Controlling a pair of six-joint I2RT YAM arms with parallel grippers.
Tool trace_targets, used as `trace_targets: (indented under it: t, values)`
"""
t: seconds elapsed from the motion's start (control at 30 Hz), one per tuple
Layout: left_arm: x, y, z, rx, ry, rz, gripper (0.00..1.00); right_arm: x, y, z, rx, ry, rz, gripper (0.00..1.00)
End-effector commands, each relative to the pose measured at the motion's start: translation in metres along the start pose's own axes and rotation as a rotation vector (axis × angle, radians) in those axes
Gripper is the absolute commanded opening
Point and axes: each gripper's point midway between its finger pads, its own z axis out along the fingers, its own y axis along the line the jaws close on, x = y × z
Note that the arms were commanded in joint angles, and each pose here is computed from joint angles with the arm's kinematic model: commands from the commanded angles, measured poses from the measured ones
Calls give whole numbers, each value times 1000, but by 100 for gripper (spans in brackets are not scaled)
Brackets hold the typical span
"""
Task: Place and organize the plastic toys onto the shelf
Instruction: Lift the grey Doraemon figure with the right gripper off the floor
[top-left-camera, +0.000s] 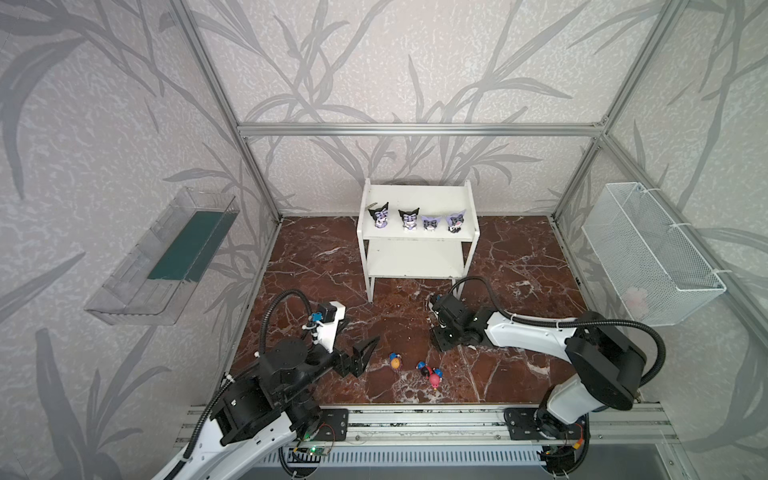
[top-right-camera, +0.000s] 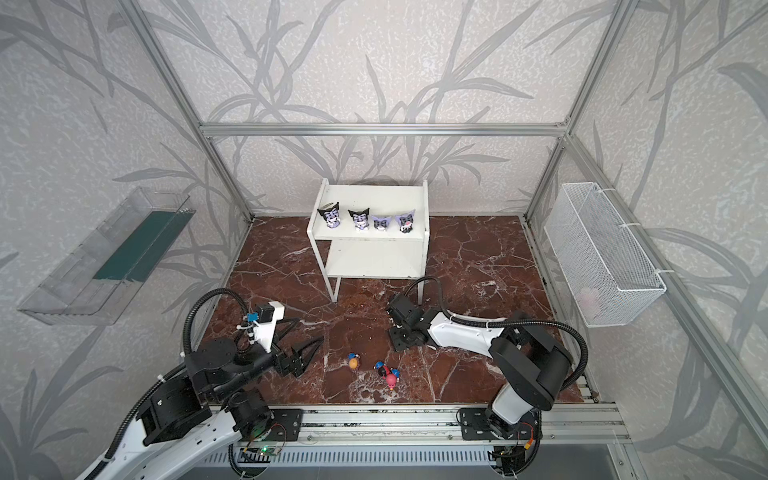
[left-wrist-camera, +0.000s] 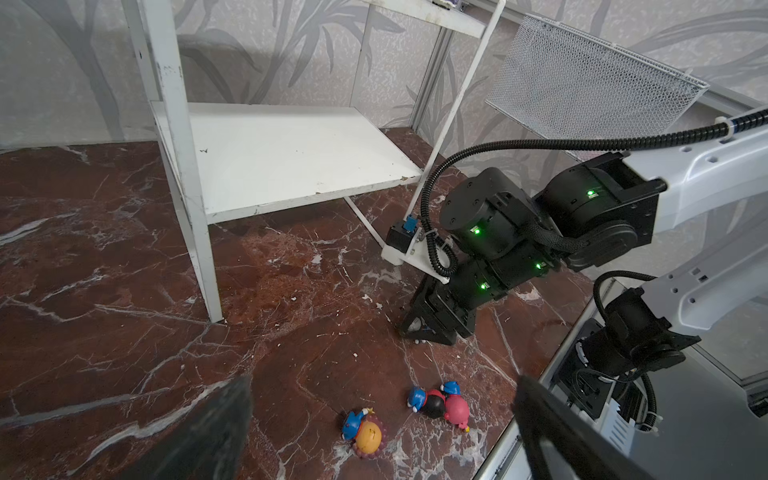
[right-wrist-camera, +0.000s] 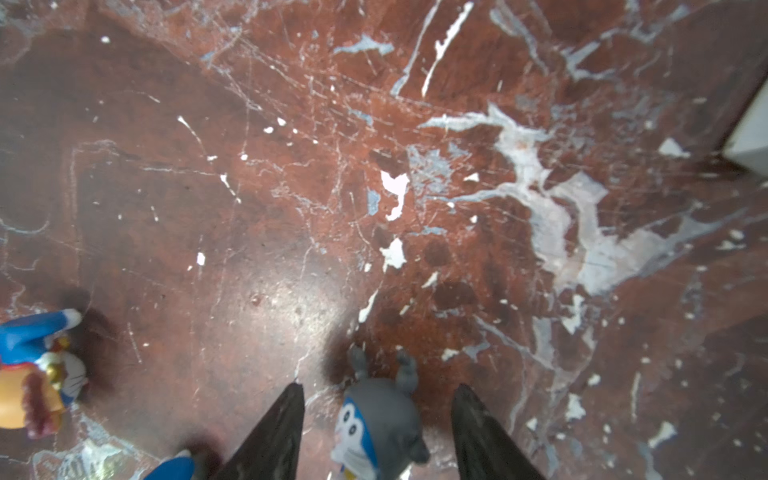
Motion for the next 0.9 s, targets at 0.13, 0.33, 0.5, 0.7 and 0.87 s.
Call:
trace_targets:
  t: [0.13, 0.33, 0.5, 0.7, 0.87]
  values:
    - [-5, -3, -2, 16, -20, 9, 100, 8, -3, 0, 67, 40, -41, 51]
    - [-4, -3, -2, 17, -18, 8, 100, 9, -6, 2, 85, 42, -49, 47]
    - [-4, -3, -2, 18, -18, 7, 100, 3, -3, 5, 83, 38, -60, 44]
    - [-4, -3, -3, 17, -20, 5, 100, -3, 1, 6, 77, 37, -75, 34]
    - [-5, -3, -4, 16, -26, 5, 100, -13, 14, 0, 8, -19, -117, 26]
